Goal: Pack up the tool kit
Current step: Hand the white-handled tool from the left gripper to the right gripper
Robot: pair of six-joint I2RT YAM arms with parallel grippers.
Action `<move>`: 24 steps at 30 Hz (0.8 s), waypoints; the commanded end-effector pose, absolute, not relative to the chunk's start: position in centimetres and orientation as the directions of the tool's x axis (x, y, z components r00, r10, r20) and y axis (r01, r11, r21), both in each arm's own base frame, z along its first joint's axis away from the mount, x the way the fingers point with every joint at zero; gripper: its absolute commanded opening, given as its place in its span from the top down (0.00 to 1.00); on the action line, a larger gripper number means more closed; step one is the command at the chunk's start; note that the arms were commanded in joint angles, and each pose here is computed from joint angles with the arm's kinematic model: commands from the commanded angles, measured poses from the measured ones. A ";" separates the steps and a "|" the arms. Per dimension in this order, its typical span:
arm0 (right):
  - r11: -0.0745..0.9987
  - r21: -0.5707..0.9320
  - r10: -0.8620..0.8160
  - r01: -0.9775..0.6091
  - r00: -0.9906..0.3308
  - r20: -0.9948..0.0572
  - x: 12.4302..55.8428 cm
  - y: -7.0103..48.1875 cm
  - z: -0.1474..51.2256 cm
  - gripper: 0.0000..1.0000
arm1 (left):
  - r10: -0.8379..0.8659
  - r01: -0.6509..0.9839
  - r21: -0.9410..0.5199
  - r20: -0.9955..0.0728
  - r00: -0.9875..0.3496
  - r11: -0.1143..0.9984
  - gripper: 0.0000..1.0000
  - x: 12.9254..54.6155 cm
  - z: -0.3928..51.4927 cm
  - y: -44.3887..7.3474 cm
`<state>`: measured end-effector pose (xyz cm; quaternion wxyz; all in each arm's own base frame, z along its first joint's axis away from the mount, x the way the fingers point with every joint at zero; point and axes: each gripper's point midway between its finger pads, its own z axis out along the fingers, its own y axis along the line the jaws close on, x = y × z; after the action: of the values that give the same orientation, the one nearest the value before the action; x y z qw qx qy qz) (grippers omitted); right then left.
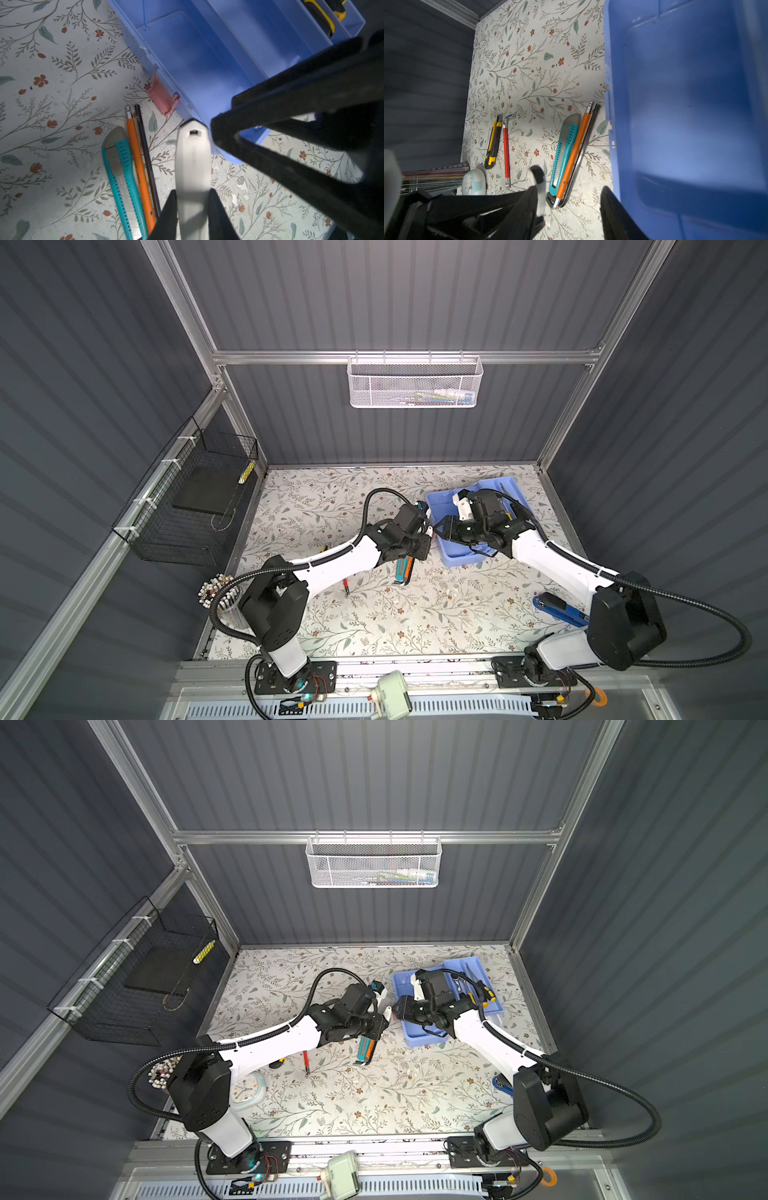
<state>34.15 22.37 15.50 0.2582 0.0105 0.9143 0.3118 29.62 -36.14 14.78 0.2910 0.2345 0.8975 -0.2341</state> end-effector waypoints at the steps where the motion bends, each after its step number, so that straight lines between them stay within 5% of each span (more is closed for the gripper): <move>1: 0.774 0.613 0.196 -0.156 -0.862 -0.467 34.5 23.5 16.3 0.51 | 0.229 0.573 -0.337 -0.678 -0.698 0.747 0.83 29.8 17.6 -36.8; 11: 0.730 0.661 0.186 -0.173 -0.881 -0.436 33.9 25.0 16.3 0.57 | 0.198 0.585 -0.382 -0.692 -0.694 0.716 0.83 29.9 18.3 -37.5; 24: 0.698 0.694 0.198 -0.178 -0.883 -0.426 33.7 25.5 16.8 0.88 | 0.128 0.562 -0.441 -0.697 -0.706 0.700 0.80 30.2 18.7 -37.7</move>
<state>34.30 24.94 16.68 0.2506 0.0152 0.8921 0.3756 29.96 -37.52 16.81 0.3089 0.2129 0.8746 -0.3071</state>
